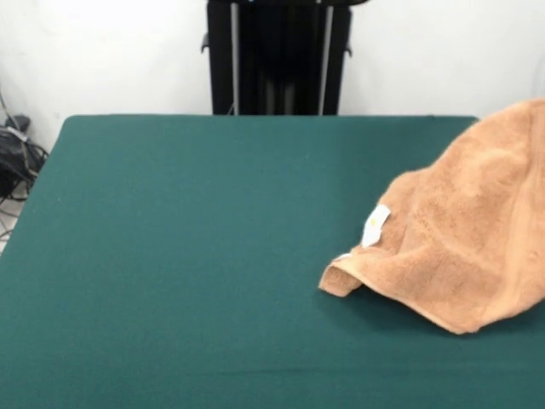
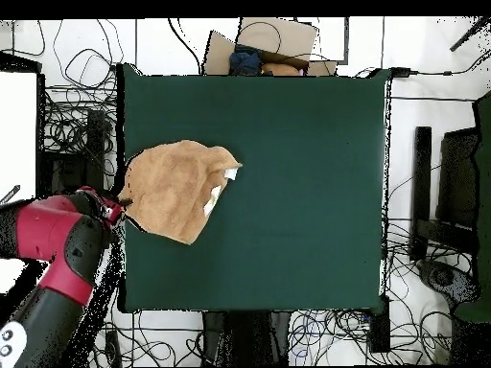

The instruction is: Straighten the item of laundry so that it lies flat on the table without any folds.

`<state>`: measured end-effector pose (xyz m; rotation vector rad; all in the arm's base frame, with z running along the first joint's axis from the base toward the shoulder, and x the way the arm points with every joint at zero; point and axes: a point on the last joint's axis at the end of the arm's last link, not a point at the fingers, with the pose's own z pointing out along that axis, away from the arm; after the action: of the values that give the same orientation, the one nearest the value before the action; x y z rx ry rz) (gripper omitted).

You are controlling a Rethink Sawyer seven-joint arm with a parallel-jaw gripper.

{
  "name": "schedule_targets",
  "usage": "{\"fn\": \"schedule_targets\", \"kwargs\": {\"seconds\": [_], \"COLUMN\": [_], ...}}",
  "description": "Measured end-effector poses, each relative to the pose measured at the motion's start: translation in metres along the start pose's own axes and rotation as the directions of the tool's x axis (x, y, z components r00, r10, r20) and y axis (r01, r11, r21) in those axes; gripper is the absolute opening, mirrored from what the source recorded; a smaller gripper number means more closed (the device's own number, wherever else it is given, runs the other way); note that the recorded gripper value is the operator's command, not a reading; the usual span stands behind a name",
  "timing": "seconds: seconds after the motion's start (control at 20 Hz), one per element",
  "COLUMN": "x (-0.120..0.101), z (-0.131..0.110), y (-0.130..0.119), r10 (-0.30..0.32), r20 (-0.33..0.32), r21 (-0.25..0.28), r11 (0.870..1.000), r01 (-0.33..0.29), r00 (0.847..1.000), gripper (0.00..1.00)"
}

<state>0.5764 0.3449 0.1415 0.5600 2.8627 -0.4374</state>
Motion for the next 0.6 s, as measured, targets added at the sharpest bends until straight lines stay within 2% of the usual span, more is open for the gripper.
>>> {"fn": "schedule_targets", "kwargs": {"seconds": [0.05,0.2,0.35,0.5,0.6], "x": [-0.002,-0.019,-0.028,-0.04,-0.039], "z": [-0.003,-0.018,-0.021,-0.016,-0.011], "y": [-0.003,-0.036,-0.055,-0.097,-0.108], "r10": [0.009,0.083,0.124,0.21,0.231], "r20": [0.001,-0.012,-0.02,-0.03,-0.029], "r21": [-0.005,-0.025,-0.03,-0.036,-0.036], "r11": [1.0,0.996,0.992,0.977,0.972], "r01": [-0.009,-0.083,-0.124,-0.211,-0.232], "r00": [1.0,0.996,0.992,0.977,0.972], "gripper": [0.0,0.0,0.0,0.0,0.0]}}
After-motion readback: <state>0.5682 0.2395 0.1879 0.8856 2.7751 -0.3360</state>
